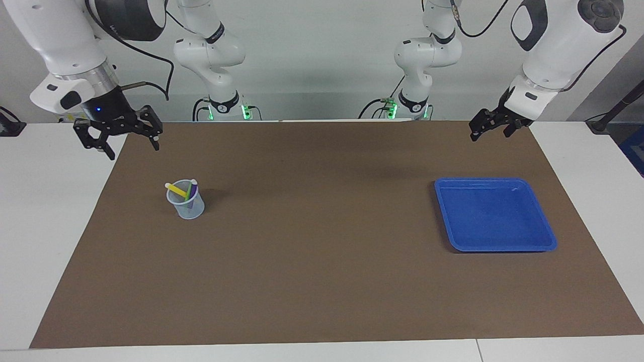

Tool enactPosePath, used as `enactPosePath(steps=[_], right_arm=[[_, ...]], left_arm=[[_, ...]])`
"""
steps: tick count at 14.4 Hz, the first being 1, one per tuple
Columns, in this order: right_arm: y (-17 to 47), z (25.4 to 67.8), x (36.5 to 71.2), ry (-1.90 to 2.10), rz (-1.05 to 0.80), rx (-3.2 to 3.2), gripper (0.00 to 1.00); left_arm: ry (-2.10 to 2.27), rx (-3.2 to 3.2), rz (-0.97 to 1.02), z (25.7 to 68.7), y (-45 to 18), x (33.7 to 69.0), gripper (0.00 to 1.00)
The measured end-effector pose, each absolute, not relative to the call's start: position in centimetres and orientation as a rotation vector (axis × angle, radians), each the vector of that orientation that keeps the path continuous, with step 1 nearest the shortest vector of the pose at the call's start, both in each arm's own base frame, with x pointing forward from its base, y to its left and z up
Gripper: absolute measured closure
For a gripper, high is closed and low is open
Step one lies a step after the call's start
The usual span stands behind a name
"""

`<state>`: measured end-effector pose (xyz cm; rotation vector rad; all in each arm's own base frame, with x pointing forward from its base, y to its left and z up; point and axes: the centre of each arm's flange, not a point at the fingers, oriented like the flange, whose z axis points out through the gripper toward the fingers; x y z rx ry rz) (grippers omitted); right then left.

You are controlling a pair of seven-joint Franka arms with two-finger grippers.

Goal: Transfer and insert pens with both arms

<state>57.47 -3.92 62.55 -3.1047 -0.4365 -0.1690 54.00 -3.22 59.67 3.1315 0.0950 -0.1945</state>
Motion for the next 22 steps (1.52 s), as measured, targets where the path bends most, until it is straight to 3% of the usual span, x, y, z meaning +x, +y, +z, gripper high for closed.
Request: enactPosePath(steps=[22], right_arm=[[-4.05, 62.8, 57.45, -0.371, -0.173, -3.112, 0.0]], left_arm=[[0.095, 3.132, -0.195, 59.67, -3.22, 54.0, 0.0]])
